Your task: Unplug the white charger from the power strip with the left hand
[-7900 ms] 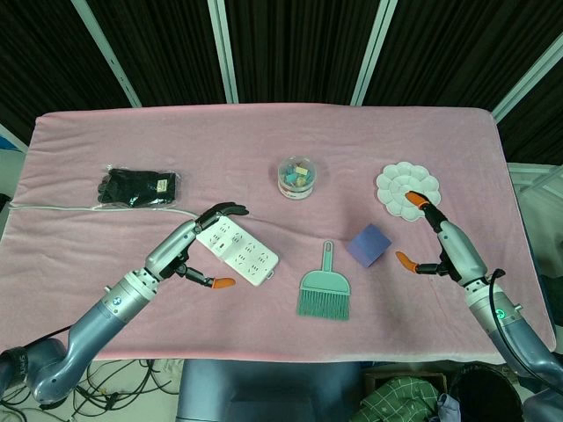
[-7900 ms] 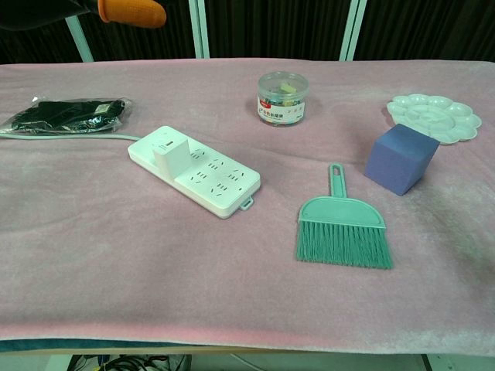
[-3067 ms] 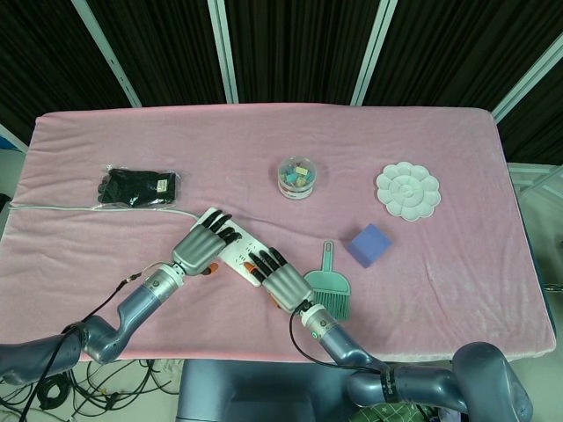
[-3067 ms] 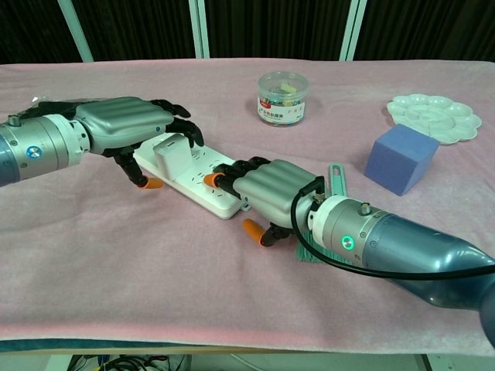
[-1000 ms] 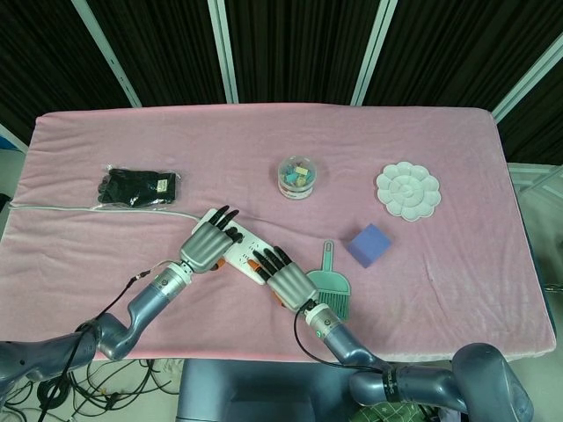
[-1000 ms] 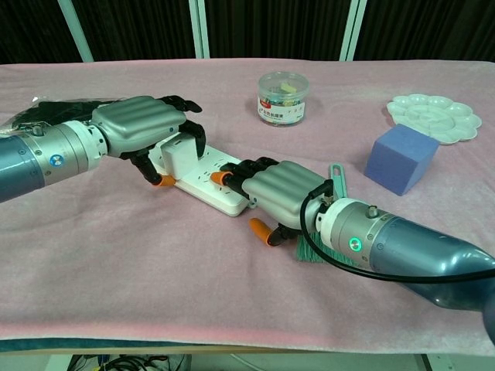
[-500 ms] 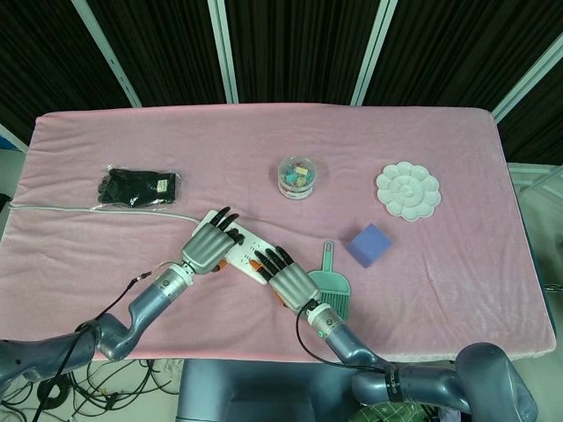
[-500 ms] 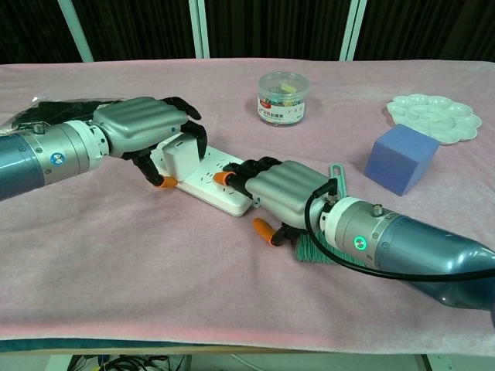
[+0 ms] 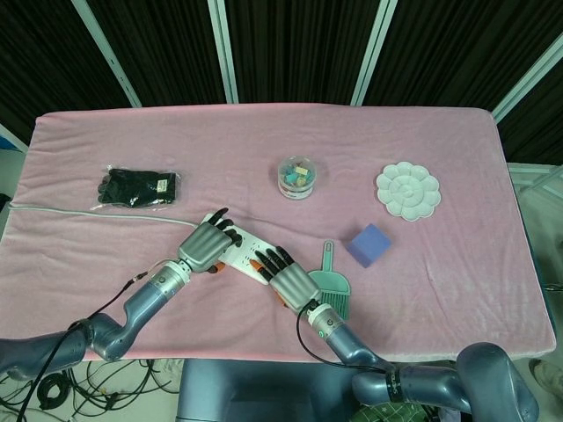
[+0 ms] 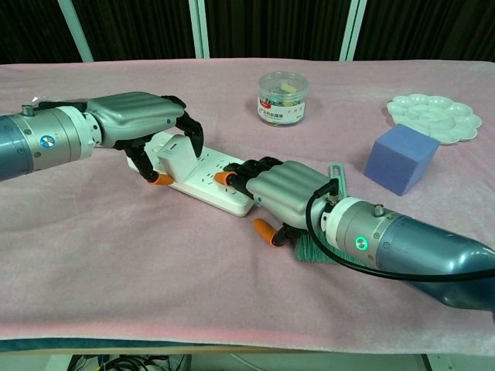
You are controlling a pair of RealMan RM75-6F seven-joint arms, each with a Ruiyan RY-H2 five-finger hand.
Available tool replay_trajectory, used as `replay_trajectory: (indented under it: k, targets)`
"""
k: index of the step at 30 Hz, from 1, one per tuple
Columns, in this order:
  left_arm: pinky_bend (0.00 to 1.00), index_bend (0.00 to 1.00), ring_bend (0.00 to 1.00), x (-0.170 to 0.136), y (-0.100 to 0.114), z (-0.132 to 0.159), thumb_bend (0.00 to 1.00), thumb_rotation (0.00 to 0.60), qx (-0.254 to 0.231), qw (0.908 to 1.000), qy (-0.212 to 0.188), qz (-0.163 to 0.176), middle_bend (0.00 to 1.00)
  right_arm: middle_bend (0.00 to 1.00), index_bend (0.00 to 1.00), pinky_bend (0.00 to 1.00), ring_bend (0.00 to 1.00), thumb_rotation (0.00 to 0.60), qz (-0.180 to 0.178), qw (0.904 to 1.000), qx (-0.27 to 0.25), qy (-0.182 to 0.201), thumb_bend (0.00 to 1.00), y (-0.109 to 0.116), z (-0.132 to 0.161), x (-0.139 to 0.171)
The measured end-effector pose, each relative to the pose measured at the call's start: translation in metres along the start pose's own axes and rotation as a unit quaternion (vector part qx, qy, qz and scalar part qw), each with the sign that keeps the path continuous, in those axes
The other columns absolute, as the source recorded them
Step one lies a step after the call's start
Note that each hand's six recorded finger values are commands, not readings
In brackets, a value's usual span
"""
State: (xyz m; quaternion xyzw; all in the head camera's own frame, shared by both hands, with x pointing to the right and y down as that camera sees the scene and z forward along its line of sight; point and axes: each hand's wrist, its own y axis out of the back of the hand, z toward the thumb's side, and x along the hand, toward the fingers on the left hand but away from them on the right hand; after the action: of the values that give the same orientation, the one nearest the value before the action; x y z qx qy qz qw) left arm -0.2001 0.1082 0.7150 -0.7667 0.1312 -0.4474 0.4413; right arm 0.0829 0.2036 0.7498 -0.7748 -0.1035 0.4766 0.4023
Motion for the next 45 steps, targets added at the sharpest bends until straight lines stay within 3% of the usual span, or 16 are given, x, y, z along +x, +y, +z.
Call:
replay_trajectory:
  k: [13, 33, 39, 45]
  targets:
    - [0.05, 0.66, 0.20, 0.008, 0.003, -0.007, 0.77, 0.600, -0.009, 0.9997, 0.020, -0.007, 0.70, 0.05, 0.06, 0.05, 0.06, 0.600, 0.002, 1.0000, -0.001, -0.001, 0.53, -0.001, -0.002, 0.000]
    - [0.04, 0.65, 0.20, 0.006, 0.046, -0.008, 0.79, 0.600, -0.033, 0.9989, 0.028, 0.018, 0.69, 0.05, 0.06, 0.05, 0.06, 0.600, 0.000, 1.0000, 0.005, -0.002, 0.53, 0.006, -0.003, 0.003]
    - [0.04, 0.64, 0.20, -0.015, 0.065, -0.011, 0.79, 0.600, -0.021, 0.9993, 0.025, 0.021, 0.68, 0.05, 0.06, 0.05, 0.06, 0.600, -0.009, 0.9999, -0.001, -0.006, 0.53, 0.013, -0.005, 0.004]
    - [0.04, 0.61, 0.20, -0.068, 0.074, -0.033, 0.77, 0.600, 0.006, 0.9985, 0.053, -0.012, 0.66, 0.05, 0.06, 0.05, 0.06, 0.600, -0.036, 0.9991, -0.019, -0.011, 0.51, 0.033, -0.007, 0.003]
